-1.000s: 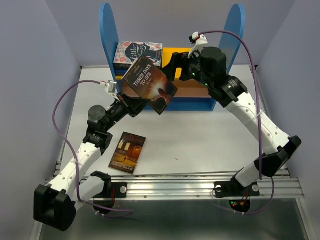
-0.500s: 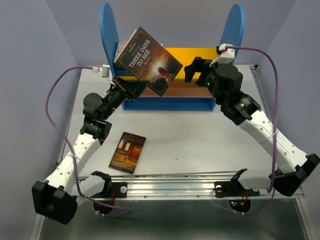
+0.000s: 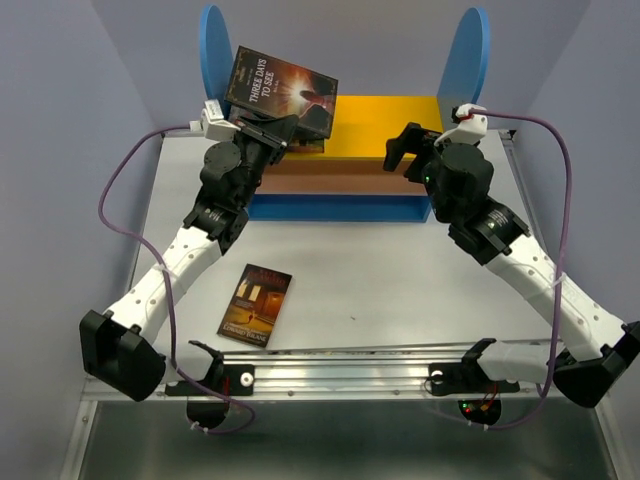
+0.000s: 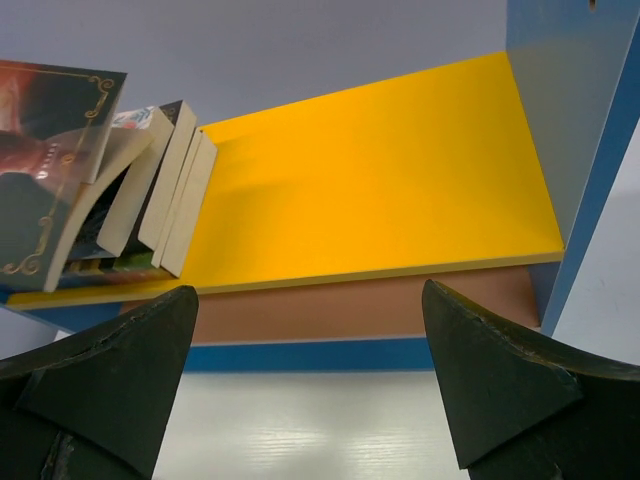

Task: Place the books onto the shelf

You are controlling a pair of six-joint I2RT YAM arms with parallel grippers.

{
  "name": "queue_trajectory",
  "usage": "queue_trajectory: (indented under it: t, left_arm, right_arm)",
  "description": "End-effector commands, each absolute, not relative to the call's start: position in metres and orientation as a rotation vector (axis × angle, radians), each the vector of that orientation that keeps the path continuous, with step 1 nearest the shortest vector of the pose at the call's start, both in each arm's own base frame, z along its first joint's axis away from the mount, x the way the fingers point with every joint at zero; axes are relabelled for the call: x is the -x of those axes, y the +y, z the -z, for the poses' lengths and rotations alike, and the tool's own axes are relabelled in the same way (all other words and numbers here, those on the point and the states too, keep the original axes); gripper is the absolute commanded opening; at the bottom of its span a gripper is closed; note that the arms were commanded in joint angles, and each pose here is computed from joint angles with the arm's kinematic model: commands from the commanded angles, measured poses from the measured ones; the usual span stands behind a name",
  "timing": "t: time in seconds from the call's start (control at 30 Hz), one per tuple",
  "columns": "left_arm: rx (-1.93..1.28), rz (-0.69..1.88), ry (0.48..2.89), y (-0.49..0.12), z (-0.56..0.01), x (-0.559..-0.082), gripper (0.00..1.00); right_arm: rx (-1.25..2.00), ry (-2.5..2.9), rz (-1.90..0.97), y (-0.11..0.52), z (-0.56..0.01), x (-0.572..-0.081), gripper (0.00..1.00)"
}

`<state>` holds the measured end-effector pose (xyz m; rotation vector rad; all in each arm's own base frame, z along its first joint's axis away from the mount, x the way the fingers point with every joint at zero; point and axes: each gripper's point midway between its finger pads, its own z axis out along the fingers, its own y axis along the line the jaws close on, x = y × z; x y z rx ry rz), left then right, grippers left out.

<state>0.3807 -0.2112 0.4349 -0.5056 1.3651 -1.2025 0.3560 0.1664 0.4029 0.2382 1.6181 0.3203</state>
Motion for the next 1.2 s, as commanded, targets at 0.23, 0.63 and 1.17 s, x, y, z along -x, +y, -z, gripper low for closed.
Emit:
queue_trajectory:
  t: [0.23, 0.63, 1.17]
  left_arm:
    - [0.988, 1.161, 1.060, -0.167, -0.489, -0.403, 0.00]
    - [1.167, 1.085, 1.122, -0.167, -0.462, -0.425, 0.00]
    - [1.161, 1.080, 1.214, -0.169, -0.464, -0.412, 0.66]
  right_arm:
    - [-0.230, 1.553, -0.399, 0.167, -0.426, -0.347, 1.00]
    - [-0.201, 1.564, -0.428, 0.174, -0.423, -0.346, 1.00]
    - [-0.202, 1.580, -0.449, 0.177, -0.415, -0.344, 1.00]
